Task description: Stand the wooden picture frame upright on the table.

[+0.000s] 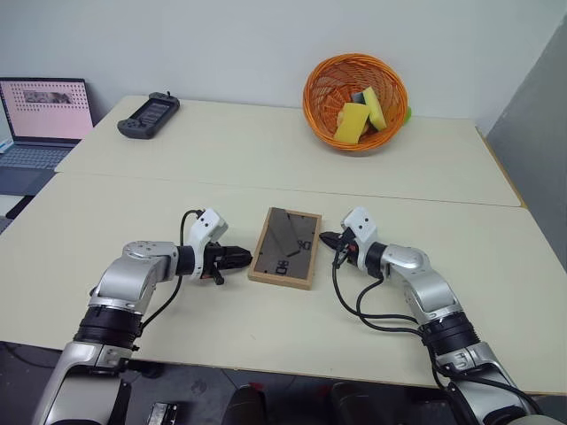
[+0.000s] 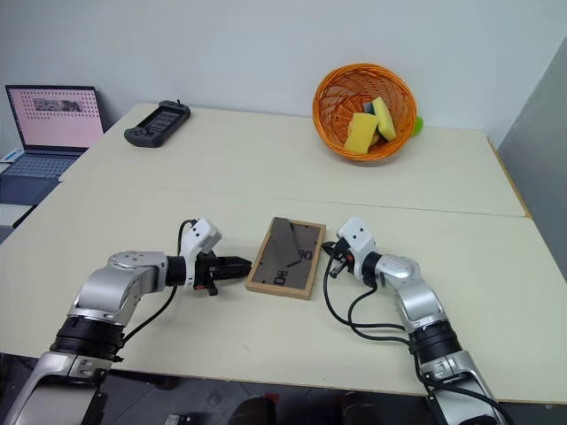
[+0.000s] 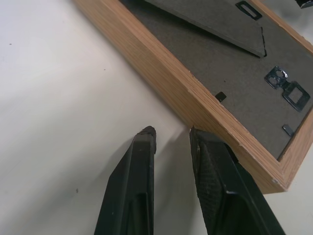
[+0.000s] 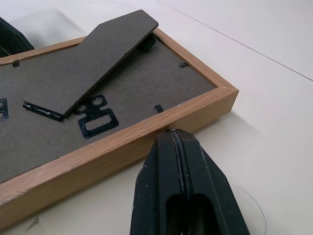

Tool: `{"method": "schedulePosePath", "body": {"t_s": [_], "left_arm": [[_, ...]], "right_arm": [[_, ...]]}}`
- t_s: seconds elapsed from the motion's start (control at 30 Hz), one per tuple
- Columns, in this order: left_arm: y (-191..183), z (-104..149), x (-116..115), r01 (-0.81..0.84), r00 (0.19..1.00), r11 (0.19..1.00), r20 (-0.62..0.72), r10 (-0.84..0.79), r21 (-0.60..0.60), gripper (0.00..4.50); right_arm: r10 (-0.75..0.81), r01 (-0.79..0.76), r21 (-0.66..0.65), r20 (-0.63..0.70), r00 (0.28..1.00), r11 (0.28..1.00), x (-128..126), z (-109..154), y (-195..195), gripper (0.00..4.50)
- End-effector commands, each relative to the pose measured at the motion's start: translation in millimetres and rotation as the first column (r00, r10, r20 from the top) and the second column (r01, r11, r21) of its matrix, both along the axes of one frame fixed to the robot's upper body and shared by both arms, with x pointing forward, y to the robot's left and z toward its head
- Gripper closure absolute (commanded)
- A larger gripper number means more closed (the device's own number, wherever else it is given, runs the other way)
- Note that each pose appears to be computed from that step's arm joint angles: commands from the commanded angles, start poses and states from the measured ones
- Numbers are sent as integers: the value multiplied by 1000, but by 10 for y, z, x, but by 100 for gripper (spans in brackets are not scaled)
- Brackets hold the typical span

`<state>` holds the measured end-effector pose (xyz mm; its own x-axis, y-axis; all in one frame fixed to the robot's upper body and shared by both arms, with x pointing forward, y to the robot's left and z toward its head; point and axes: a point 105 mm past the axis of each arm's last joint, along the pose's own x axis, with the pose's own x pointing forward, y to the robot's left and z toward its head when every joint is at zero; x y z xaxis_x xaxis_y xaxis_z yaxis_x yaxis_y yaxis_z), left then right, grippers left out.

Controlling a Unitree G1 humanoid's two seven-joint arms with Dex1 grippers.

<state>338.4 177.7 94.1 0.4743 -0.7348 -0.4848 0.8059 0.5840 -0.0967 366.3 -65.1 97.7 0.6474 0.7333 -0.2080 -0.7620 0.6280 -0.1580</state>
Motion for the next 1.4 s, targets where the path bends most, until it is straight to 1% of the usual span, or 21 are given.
{"method": "schedulePosePath", "body": {"t_s": [0.03,0.4,0.77,1.17,1.4], "left_arm": [[-139,-31,-63,64,998,998,-14,-64,-10,329],[-148,-34,-20,32,999,999,16,-32,4,329],[-249,0,26,38,999,999,33,-37,-13,329],[-591,29,94,116,992,993,50,-114,-36,329],[-709,75,158,155,986,987,65,-152,-39,329]], "right_arm": [[15,-16,30,33,999,999,-13,99,53,450],[16,-16,29,31,999,999,-7,87,52,450],[-7,7,11,21,1000,1000,-85,32,-142,450],[-78,78,21,34,996,997,-156,131,-356,450],[-152,152,44,5,988,987,-289,112,-520,450]]}}
